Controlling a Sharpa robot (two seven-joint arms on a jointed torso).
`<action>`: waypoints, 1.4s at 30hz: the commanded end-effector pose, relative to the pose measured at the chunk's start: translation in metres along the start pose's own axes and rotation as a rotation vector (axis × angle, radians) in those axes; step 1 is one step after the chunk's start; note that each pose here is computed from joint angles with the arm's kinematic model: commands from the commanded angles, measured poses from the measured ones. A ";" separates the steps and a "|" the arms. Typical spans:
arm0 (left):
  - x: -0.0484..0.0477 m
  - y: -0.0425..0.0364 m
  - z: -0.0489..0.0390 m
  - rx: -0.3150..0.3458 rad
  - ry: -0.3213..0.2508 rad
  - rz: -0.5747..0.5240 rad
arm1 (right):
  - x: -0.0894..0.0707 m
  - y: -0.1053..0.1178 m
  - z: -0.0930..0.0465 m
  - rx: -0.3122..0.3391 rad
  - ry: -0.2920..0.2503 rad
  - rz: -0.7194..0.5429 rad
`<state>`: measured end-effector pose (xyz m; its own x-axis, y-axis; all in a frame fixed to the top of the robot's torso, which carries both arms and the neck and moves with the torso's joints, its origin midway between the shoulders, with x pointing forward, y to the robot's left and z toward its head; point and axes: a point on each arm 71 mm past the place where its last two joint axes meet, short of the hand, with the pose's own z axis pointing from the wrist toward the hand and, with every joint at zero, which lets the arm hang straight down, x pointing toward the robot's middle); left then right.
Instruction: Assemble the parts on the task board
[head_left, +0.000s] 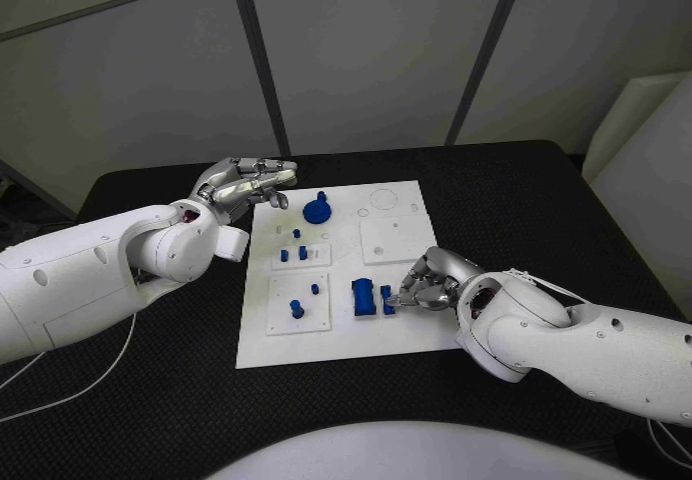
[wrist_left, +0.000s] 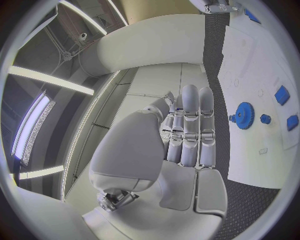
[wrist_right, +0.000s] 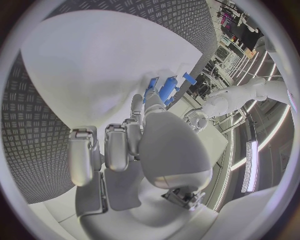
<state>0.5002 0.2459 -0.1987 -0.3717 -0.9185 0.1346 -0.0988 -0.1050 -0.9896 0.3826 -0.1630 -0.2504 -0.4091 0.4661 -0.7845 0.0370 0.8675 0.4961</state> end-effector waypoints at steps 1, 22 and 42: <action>0.0010 -0.0010 0.0004 0.005 0.009 -0.005 | -0.001 0.003 0.000 -0.025 -0.017 -0.028; -0.0058 0.0010 0.0027 0.001 -0.022 -0.031 | -0.031 -0.007 0.008 -0.240 0.032 0.370; -0.0330 0.0306 0.0395 0.047 -0.256 -0.143 | -0.097 -0.032 0.128 -0.329 -0.086 0.865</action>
<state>0.5427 0.2532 -0.2369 -0.1779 -0.9590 0.2209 -0.1315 -0.1993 -0.9711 0.5338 -0.2155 -0.2421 -0.2669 0.9339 -0.2378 0.0602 0.2624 0.9631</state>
